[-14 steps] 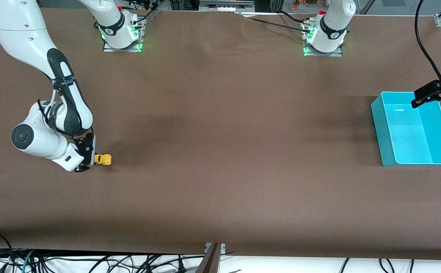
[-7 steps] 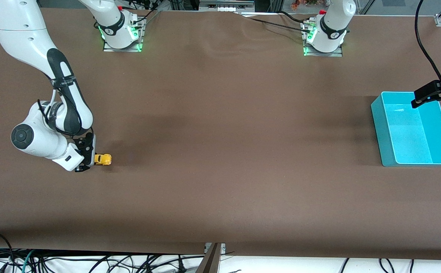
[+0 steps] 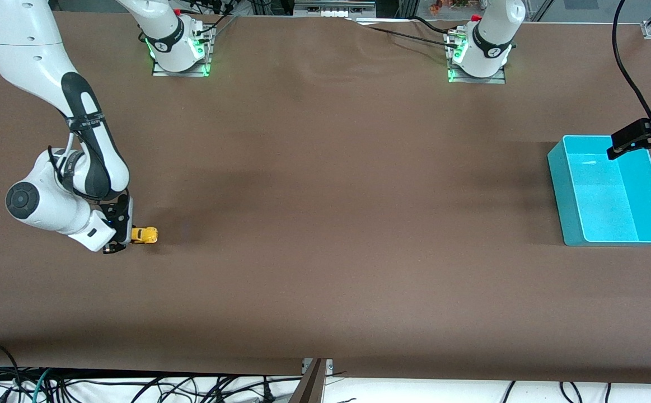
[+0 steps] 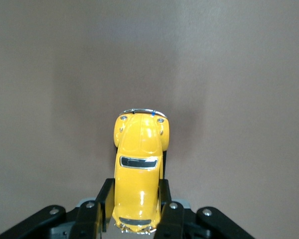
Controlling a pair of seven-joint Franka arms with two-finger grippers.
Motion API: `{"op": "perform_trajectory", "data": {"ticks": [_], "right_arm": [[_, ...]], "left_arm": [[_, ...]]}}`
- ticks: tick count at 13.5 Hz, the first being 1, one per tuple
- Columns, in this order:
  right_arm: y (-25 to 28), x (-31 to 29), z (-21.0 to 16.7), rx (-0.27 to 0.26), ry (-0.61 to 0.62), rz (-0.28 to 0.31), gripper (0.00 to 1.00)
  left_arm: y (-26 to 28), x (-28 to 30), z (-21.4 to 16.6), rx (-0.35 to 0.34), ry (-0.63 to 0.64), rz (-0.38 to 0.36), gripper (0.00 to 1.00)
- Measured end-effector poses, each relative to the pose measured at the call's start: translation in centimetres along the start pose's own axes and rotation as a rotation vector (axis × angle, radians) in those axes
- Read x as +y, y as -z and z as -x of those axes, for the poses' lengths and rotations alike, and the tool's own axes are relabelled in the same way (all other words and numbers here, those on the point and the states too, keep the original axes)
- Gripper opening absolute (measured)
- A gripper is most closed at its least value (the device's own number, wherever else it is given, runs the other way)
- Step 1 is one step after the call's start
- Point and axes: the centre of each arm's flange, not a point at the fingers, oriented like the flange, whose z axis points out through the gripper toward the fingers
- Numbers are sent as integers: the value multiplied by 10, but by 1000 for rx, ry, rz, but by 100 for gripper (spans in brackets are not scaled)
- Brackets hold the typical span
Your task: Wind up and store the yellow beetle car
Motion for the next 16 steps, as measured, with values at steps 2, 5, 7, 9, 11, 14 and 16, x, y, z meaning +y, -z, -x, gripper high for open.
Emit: {"op": "perform_trajectory", "data": {"ticks": [2,5,7,9,11,14,16], "right_arm": [[0,-1,9,-1,1,4,40],[1,-3,20,-1,6,9,40],[1,-5,29,-3,12,14,40],[2,-6,38,-4,18,18,40],[2,-8,45,-5,18,22,40],[2,-10,55,-7,15,28,40],[2,-11,62,-8,15,33,40]], "left_arm": [[0,0,0,0,0,0,100],[0,0,0,0,0,0,100],[0,0,0,0,0,0,100],[0,0,0,0,0,0,100],[0,0,0,0,0,0,100],[0,0,0,0,0,0,100],[0,0,0,0,0,0,100]]}}
